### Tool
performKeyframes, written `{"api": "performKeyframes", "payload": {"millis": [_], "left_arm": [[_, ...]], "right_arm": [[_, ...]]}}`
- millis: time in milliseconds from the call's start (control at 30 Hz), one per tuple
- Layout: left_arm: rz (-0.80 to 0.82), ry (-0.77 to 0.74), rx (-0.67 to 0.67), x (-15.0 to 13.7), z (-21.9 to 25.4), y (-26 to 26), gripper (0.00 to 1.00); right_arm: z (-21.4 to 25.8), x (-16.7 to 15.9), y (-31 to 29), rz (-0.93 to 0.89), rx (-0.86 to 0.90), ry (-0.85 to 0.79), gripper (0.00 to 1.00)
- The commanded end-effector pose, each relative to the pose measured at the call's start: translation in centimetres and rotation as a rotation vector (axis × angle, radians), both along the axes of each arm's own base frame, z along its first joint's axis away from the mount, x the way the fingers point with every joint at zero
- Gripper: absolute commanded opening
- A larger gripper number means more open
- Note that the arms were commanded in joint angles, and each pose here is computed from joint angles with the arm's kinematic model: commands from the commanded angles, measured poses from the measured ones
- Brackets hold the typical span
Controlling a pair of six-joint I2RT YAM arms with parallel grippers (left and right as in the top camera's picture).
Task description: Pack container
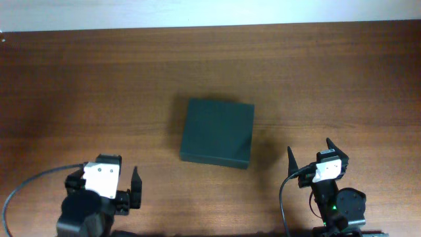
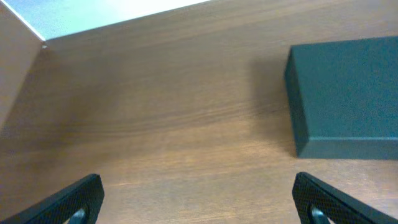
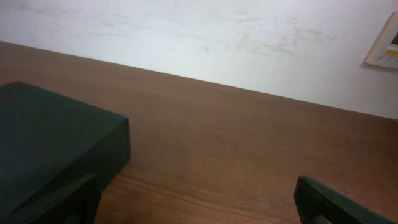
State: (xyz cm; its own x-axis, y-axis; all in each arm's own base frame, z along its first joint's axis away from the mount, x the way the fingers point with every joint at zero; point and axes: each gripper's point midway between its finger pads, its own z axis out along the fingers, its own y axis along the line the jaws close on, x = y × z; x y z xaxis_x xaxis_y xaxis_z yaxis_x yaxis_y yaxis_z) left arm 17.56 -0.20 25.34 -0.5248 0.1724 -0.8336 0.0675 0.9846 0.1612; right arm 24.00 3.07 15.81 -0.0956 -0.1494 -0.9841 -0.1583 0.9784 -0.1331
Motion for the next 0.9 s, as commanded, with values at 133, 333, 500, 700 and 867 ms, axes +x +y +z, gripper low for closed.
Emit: {"api": "performKeyframes", "payload": {"millis": [133, 333, 500, 700, 867], "left_arm": [[-0.109, -0.288, -0.137, 1.8, -1.7, -2.4, 0.99], [-0.024, -0.545, -0.133, 4.9, -2.3, -0.9, 0.99], [0.094, -0.626, -0.109, 6.5, -4.6, 1.1, 0.99], [0.070, -0.495, -0.094, 7.0, -9.4, 0.6, 0.99], [-0.046, -0.480, -0.058, 7.0, -9.6, -1.1, 0.99]], "right_arm": [[-0.3, 0.0, 0.0, 0.004, 0.009, 0.006, 0.99], [-0.3, 0.0, 0.0, 0.004, 0.009, 0.006, 0.99], [-0.3, 0.0, 0.0, 0.004, 0.009, 0.006, 0.99], [-0.3, 0.0, 0.0, 0.004, 0.009, 0.006, 0.99], [-0.3, 0.0, 0.0, 0.004, 0.009, 0.006, 0.99]]}}
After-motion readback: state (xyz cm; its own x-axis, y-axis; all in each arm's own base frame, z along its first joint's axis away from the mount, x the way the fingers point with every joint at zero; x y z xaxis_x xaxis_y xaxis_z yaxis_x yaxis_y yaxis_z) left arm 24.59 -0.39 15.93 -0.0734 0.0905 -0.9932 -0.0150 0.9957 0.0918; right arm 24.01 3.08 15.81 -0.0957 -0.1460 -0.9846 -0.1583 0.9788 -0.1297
